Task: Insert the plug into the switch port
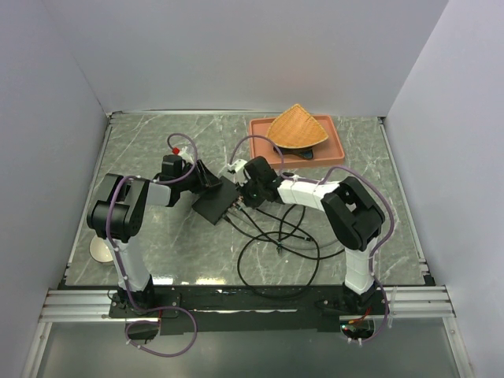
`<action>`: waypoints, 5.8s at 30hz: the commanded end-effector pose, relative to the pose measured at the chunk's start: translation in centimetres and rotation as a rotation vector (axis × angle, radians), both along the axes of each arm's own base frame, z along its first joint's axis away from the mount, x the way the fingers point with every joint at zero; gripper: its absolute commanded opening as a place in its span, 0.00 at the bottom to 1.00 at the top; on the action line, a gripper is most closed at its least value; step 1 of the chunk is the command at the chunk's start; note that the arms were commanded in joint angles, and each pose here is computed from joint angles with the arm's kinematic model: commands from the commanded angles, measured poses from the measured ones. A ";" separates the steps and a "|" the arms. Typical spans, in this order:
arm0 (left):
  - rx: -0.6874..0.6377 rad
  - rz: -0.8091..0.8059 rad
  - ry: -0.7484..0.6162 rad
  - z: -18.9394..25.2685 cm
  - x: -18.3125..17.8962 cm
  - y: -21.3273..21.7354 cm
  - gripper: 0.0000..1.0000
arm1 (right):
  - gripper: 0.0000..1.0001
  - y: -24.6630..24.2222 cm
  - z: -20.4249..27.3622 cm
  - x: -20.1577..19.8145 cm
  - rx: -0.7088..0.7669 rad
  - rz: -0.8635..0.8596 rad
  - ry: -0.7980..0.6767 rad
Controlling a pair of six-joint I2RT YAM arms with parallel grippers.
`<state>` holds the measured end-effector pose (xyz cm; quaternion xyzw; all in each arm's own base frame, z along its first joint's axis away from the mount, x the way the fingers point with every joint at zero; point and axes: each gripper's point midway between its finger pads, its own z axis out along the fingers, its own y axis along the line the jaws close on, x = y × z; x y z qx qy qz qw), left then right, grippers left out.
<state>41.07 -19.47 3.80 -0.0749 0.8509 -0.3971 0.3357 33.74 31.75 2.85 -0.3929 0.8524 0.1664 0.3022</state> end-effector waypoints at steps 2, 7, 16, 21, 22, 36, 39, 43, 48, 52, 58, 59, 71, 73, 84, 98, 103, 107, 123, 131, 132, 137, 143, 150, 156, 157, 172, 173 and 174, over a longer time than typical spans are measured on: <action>-0.024 -0.119 0.063 -0.9 -2.3 -2.4 0.47 | 0.00 4.3 5.5 4.7 0.167 -0.051 -0.177; -0.033 -0.129 0.062 -0.7 -2.3 -2.6 0.46 | 0.00 4.5 6.1 5.8 0.161 -0.076 -0.196; -0.034 -0.146 0.066 -0.9 -2.4 -2.8 0.45 | 0.00 5.7 7.3 6.4 0.186 -0.039 -0.220; -0.037 -0.158 0.060 -0.6 -2.5 -3.2 0.45 | 0.00 6.0 7.9 6.5 0.190 0.000 -0.241; -0.036 -0.161 0.060 -0.6 -2.5 -3.2 0.45 | 0.00 6.1 8.1 6.5 0.194 0.006 -0.242; -0.027 -0.189 0.050 -0.4 -2.7 -3.8 0.45 | 0.00 7.0 7.9 7.1 0.165 0.078 -0.243; -0.031 -0.198 0.037 0.0 -2.7 -4.0 0.45 | 0.00 7.5 7.9 7.6 0.161 0.081 -0.245; -0.030 -0.216 0.029 0.2 -2.9 -4.3 0.44 | 0.00 7.9 8.0 8.0 0.164 0.083 -0.240; -0.034 -0.244 0.031 0.1 -3.2 -4.8 0.44 | 0.00 8.2 8.0 8.6 0.176 0.076 -0.242; -0.039 -0.269 0.033 -0.1 -3.4 -5.1 0.43 | 0.00 8.9 8.7 9.0 0.196 0.088 -0.255; -0.038 -0.320 0.028 -0.1 -4.0 -5.6 0.43 | 0.00 9.7 8.9 10.0 0.208 0.088 -0.251; -0.039 -0.329 0.027 0.0 -4.0 -5.7 0.43 | 0.00 9.8 8.7 10.2 0.209 0.087 -0.250; -0.032 -0.469 0.043 -0.3 -5.7 -8.3 0.41 | 0.00 11.7 11.0 11.3 0.278 0.136 -0.282; -0.024 -0.481 0.055 -0.5 -6.0 -8.6 0.41 | 0.00 11.8 11.3 11.8 0.282 0.126 -0.292; -0.019 -0.537 0.078 -1.3 -7.0 -9.3 0.41 | 0.00 11.4 10.7 13.2 0.248 0.044 -0.291; 0.110 -0.271 0.068 -1.6 -3.7 -5.1 0.53 | 0.22 6.7 6.4 10.0 0.121 -0.043 -0.201; 0.120 -0.146 0.081 -1.2 -2.9 -2.7 0.61 | 0.46 4.7 7.0 9.3 0.075 -0.097 -0.204; 0.109 -0.054 0.085 -0.6 -2.4 -0.9 0.65 | 0.56 3.5 7.0 9.0 0.046 -0.121 -0.215; 0.136 0.293 -0.150 8.1 -2.8 5.5 0.96 | 0.99 1.4 16.2 4.6 0.230 -0.119 -0.302; 0.073 0.319 -0.365 15.1 -5.0 6.3 0.96 | 0.99 -0.7 19.2 1.1 0.327 -0.158 -0.294; 0.057 0.323 -0.403 16.4 -5.6 6.4 0.96 | 0.99 -1.1 20.4 0.6 0.361 -0.175 -0.294; 0.020 0.364 -0.484 19.6 -7.0 7.2 0.96 | 0.99 -2.3 21.7 -1.1 0.418 -0.202 -0.299; 0.014 0.427 -0.527 21.5 -8.0 8.5 0.96 | 0.99 -3.7 23.1 -2.2 0.448 -0.226 -0.328; -0.008 0.410 -0.539 21.9 -8.2 8.1 0.96 | 0.99 -4.7 22.1 -2.5 0.420 -0.258 -0.330; -0.004 0.404 -0.538 21.7 -8.2 8.1 0.96 | 0.99 -4.8 22.3 -2.6 0.426 -0.263 -0.333; -0.003 0.402 -0.542 21.8 -8.2 8.0 0.96 | 0.99 -4.9 22.2 -2.6 0.424 -0.264 -0.334; 0.061 0.464 -0.543 21.6 -8.7 9.6 0.96 | 0.99 -10.8 17.2 -4.5 0.304 -0.466 -0.324; 0.080 0.512 -0.536 21.3 -8.5 10.5 0.96 | 0.99 -11.4 17.1 -4.8 0.301 -0.485 -0.330; 0.089 0.512 -0.540 21.2 -8.5 10.6 0.96 | 0.99 -12.0 16.5 -5.0 0.289 -0.504 -0.327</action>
